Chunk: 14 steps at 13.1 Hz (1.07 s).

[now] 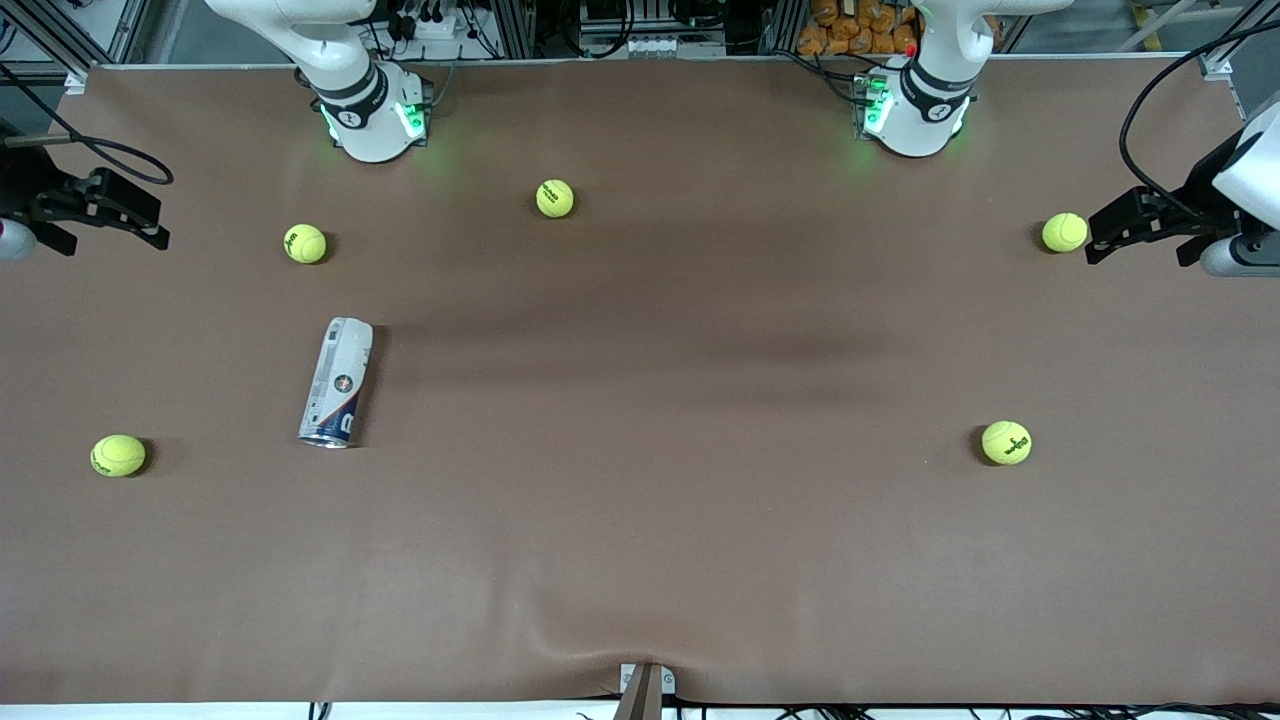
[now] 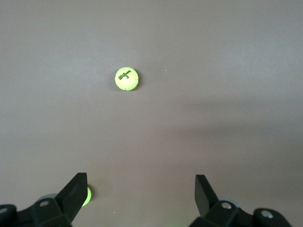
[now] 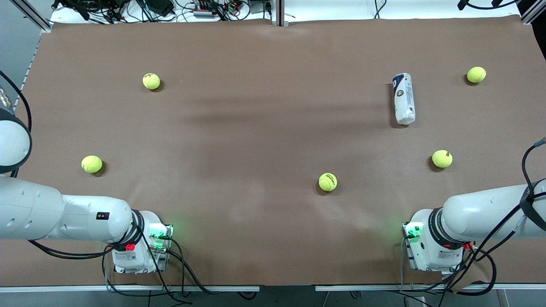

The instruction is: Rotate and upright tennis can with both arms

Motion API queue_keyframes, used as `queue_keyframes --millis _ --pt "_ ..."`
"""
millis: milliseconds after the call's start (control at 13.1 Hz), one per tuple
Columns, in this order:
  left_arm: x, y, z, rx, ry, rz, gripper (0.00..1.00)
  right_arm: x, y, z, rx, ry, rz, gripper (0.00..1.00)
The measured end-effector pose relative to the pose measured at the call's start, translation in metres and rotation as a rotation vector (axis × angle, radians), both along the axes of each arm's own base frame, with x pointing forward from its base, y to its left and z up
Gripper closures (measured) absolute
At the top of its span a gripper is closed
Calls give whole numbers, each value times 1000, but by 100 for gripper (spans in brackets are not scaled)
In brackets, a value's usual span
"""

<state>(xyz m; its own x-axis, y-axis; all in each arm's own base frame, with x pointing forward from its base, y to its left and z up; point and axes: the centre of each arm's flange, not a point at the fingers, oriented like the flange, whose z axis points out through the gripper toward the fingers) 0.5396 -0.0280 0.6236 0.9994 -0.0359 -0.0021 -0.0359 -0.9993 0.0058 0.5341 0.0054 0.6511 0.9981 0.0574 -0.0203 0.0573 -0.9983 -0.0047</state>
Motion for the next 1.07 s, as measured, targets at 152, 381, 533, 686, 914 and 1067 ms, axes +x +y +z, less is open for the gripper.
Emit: queue_keyframes --millis 152,381,533,686,914,1067 --pt "0 -1 0 0 0 -1 0 0 0 0 0 -1 0 0" --pt "0 0 0 0 0 0 0 0 0 0 0 -1 0 0" --pt "0 2 0 0 0 3 0 1 -2 -1 0 0 -3 0" --pt "0 2 0 0 0 3 0 1 -4 -1 0 1 -6 0" --pt "0 2 1 0 -2 3 0 1 -4 -1 0 1 -8 0" --pt "1 1 0 0 0 2 0 1 -4 -1 0 1 -8 0"
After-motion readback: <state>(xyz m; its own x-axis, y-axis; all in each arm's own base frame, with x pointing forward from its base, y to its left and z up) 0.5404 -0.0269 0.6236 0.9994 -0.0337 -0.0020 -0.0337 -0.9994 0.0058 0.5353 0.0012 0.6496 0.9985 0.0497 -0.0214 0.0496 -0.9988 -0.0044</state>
